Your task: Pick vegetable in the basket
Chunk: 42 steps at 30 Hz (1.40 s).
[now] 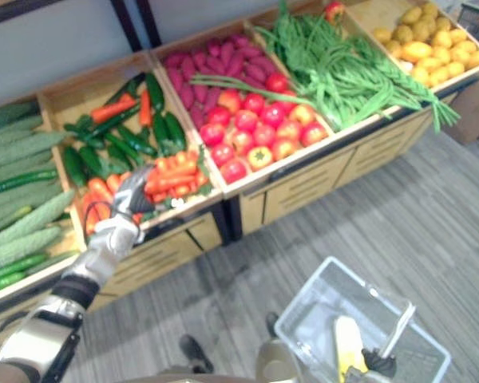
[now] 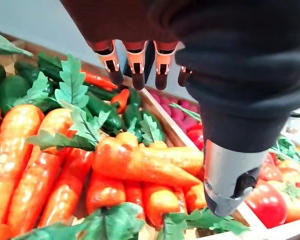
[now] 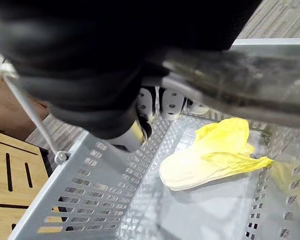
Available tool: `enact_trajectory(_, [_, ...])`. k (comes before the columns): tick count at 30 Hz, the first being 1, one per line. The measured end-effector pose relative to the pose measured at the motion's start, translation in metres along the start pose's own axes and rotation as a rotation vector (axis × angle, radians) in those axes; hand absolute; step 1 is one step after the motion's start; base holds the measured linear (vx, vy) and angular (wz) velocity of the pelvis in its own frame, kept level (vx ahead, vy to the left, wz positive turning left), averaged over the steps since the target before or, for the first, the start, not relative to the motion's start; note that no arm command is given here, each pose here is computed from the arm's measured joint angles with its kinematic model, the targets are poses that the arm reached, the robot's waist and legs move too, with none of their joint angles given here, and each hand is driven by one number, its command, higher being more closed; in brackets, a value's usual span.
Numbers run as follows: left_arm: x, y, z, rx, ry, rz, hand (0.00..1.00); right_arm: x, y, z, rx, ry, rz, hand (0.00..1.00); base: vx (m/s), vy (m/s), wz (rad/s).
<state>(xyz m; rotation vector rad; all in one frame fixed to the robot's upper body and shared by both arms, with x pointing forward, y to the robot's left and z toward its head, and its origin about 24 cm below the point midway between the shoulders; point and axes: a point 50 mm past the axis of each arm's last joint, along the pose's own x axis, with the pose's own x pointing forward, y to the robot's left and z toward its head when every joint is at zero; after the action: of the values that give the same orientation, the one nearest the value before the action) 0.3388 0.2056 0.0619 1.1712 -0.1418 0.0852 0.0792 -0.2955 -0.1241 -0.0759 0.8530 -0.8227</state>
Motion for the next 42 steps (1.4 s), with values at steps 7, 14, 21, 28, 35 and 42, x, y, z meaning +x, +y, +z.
enact_trajectory(7, [-0.002, -0.001, -0.008, 0.019, 0.034, -0.013, 0.00, 0.000, 0.001, 0.001, -0.009, -0.007, 0.004, 1.00, 0.02, -0.023, -0.05])
enact_trajectory(14, [-0.002, -0.003, -0.009, 0.022, 0.040, -0.021, 0.00, 0.000, 0.001, -0.003, -0.014, 0.011, 0.005, 1.00, 0.06, -0.040, 0.01])
enact_trajectory(21, [-0.002, -0.003, -0.010, 0.023, 0.049, -0.021, 0.00, -0.001, 0.006, -0.002, -0.029, 0.004, 0.018, 1.00, -0.02, -0.047, 0.02])
enact_trajectory(28, [0.004, 0.001, -0.004, 0.017, 0.035, 0.003, 0.00, 0.000, 0.006, 0.003, -0.028, -0.015, 0.018, 1.00, -0.04, -0.036, 0.05])
enact_trajectory(35, [0.012, 0.015, -0.005, 0.032, 0.046, 0.064, 0.00, -0.001, 0.008, 0.001, -0.016, -0.007, 0.017, 1.00, 0.03, 0.032, 0.07])
enact_trajectory(42, [0.017, 0.022, -0.003, 0.029, 0.040, 0.089, 0.00, -0.001, 0.008, 0.000, -0.017, -0.004, 0.019, 1.00, 0.07, 0.002, 0.05])
